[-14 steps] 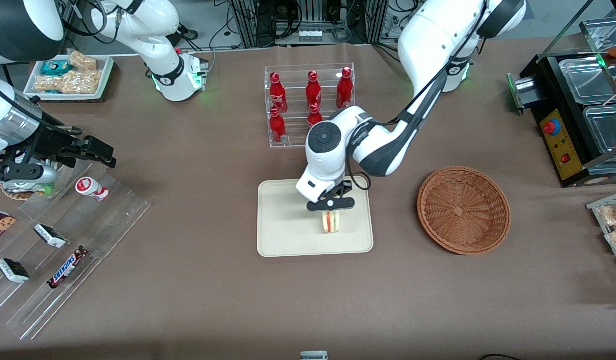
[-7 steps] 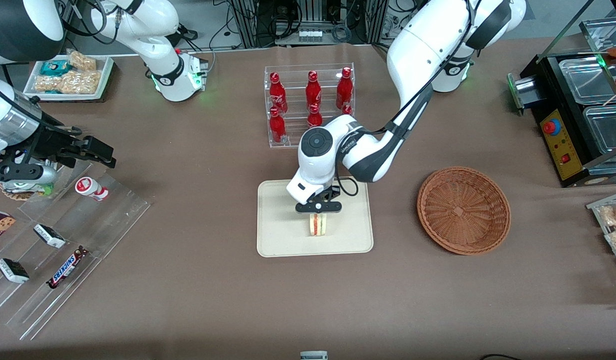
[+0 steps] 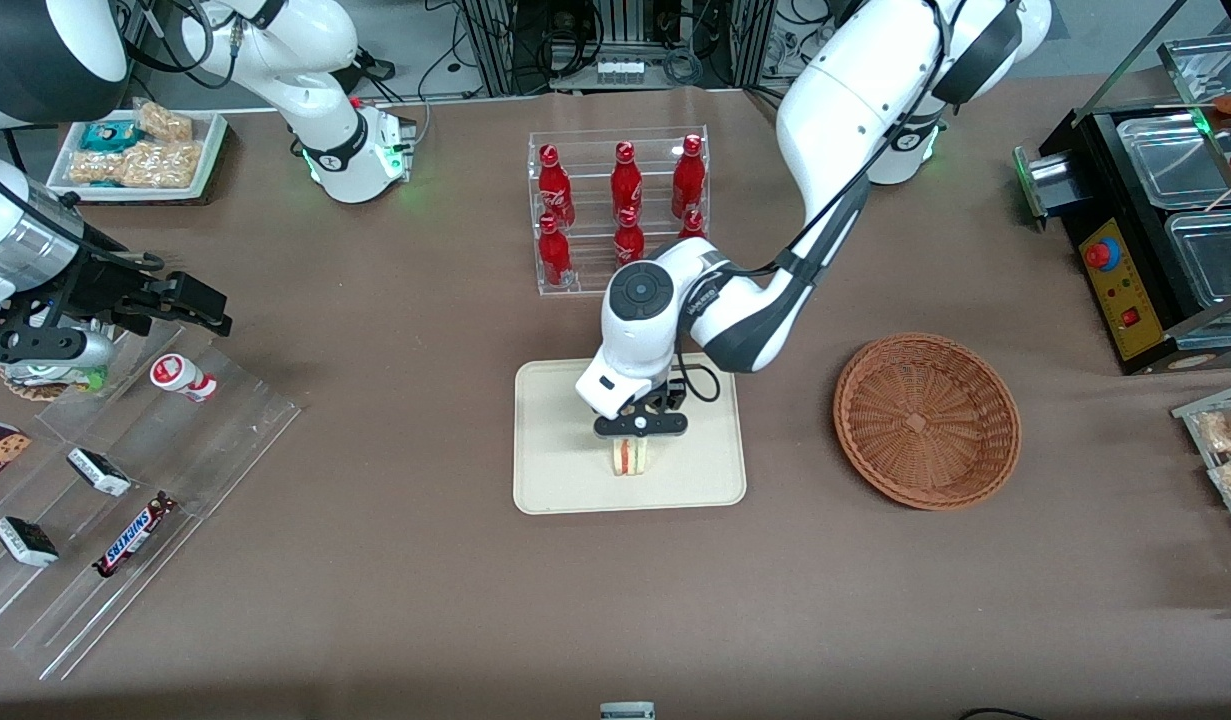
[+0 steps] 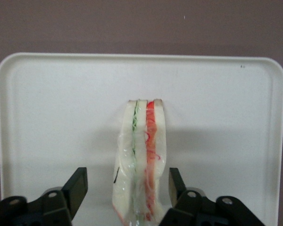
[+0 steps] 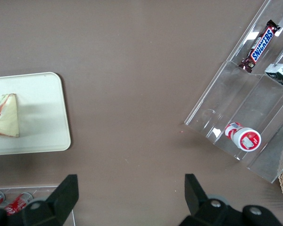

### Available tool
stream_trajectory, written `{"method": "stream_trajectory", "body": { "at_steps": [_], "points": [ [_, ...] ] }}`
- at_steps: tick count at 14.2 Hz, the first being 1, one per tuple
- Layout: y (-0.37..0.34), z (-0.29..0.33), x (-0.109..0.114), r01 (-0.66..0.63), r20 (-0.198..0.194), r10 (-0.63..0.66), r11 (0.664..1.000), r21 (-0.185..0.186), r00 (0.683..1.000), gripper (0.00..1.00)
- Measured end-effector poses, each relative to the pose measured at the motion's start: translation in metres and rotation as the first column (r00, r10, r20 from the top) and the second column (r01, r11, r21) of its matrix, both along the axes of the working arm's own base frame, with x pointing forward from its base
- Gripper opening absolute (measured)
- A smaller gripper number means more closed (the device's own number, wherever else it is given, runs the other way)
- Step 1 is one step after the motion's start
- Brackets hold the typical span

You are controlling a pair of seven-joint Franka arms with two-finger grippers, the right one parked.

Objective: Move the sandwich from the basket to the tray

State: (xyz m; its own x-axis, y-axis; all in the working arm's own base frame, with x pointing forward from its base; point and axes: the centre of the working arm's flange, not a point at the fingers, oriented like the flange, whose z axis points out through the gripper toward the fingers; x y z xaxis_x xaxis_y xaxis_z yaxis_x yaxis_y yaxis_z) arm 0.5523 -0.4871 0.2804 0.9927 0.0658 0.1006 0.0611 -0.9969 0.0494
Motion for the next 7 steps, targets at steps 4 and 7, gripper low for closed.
{"method": "stream_trajectory", "body": {
  "at_steps": [4, 7],
  "points": [
    [0.074, 0.098, 0.051, -0.181, 0.045, 0.182, 0.983, -0.019, 0.982, 1.0],
    [0.164, 0.191, 0.067, -0.33, 0.053, 0.327, 0.943, 0.037, 0.943, 1.0]
  ]
}}
